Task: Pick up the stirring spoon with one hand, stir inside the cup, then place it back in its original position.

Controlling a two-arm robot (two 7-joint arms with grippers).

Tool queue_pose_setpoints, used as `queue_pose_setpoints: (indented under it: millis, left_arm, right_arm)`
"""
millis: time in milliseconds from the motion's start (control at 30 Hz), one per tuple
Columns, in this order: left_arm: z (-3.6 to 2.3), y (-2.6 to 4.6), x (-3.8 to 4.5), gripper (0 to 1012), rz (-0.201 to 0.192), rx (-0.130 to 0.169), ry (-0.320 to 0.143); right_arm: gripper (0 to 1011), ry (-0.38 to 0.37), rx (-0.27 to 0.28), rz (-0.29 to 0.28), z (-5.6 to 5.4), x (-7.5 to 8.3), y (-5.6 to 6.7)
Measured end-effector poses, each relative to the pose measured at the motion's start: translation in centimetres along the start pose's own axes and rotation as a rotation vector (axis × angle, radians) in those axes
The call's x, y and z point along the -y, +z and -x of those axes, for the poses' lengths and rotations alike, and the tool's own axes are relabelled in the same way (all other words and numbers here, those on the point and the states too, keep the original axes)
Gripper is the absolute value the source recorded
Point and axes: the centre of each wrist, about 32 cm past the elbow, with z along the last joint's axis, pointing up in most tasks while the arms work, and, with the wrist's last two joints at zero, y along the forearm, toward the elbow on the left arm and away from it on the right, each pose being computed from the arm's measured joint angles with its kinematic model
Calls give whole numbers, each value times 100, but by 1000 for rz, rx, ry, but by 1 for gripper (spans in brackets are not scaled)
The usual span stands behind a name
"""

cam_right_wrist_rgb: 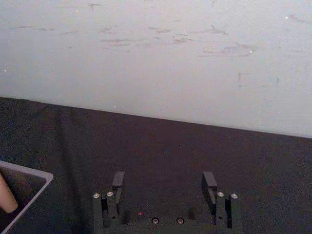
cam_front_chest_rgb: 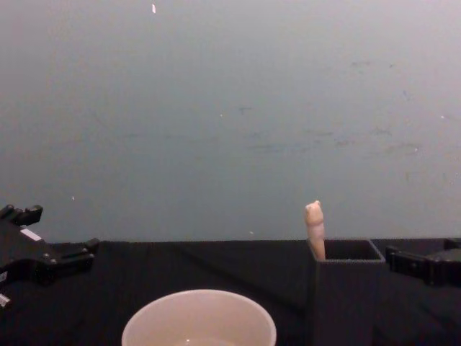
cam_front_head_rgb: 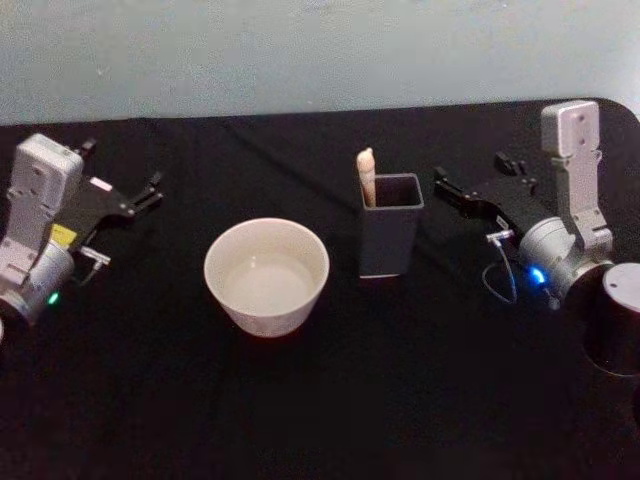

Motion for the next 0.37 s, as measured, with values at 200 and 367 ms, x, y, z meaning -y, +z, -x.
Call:
queue_pose_setpoints:
  millis: [200, 367]
  left_arm:
    - [0, 0, 0, 1001, 0, 0, 0]
    - [0, 0, 0, 1001, 0, 0, 0]
  right_arm:
    - [1000, 0, 0, 0, 0, 0, 0]
    - [1000, 0, 0, 0, 0, 0, 0]
